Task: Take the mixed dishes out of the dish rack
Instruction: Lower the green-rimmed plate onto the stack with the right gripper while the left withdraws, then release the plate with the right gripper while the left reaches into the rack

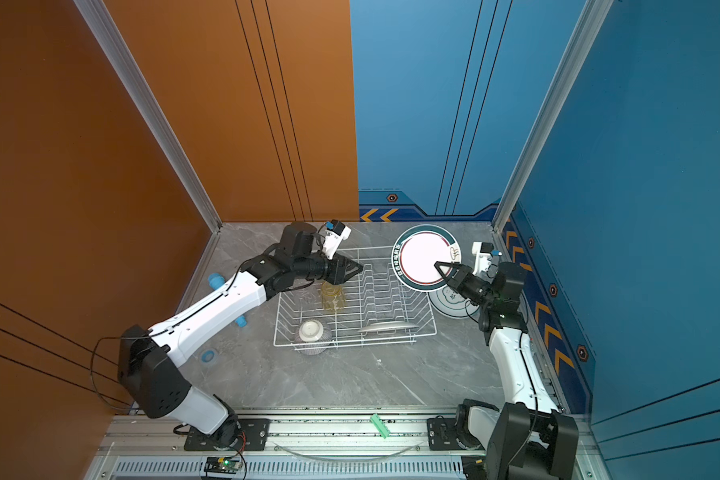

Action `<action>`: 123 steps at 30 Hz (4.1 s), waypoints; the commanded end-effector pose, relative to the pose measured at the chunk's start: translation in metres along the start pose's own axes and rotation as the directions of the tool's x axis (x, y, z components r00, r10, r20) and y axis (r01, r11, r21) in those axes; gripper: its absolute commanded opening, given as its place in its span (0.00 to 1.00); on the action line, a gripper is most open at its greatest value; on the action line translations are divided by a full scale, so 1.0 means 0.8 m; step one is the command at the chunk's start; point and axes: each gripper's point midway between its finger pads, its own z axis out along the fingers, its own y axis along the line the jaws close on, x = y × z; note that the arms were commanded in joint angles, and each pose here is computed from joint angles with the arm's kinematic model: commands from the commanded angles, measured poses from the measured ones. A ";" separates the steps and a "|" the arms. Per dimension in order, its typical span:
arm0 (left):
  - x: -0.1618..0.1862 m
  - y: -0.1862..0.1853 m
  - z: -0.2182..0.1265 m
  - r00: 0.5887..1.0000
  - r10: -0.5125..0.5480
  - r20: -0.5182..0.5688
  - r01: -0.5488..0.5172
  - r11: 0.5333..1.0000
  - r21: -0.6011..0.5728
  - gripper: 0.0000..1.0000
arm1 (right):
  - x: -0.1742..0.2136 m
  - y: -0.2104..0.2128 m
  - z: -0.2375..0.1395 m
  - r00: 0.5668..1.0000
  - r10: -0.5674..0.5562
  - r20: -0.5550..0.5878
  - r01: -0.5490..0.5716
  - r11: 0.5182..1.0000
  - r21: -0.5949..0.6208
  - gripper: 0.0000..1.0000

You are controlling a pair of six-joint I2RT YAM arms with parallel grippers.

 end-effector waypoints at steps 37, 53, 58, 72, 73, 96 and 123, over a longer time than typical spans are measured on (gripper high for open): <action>0.042 0.046 -0.020 0.995 0.045 -0.088 -0.061 0.979 -0.196 0.38 | 0.005 -0.258 -0.030 0.934 0.313 0.173 -0.358 0.831 0.426 0.03; 0.044 0.043 -0.029 0.992 0.069 -0.102 -0.089 0.973 -0.213 0.39 | 0.022 -0.269 -0.031 0.933 0.337 0.124 -0.354 0.801 0.484 0.20; 0.045 0.040 -0.026 0.992 0.073 -0.107 -0.094 0.975 -0.202 0.39 | 0.027 -0.268 -0.034 0.936 0.335 0.112 -0.344 0.796 0.498 0.31; 0.053 0.039 -0.018 0.987 0.086 -0.136 -0.112 0.973 -0.201 0.39 | 0.029 -0.242 -0.067 0.983 0.182 0.029 -0.155 0.733 0.663 0.56; 0.054 0.039 -0.017 0.987 0.086 -0.139 -0.113 0.973 -0.200 0.39 | 0.028 -0.241 -0.069 0.985 0.171 0.025 -0.143 0.726 0.673 0.58; 0.080 -0.009 -0.008 0.933 0.283 -0.223 -0.315 0.941 -0.126 0.39 | 0.027 -0.217 -0.066 0.994 0.105 -0.026 -0.059 0.725 0.687 0.60; 0.161 -0.107 0.087 0.519 0.655 -0.549 -0.747 0.659 0.081 0.39 | 0.027 -0.077 -0.053 0.986 -0.154 -0.061 0.162 0.815 0.557 0.65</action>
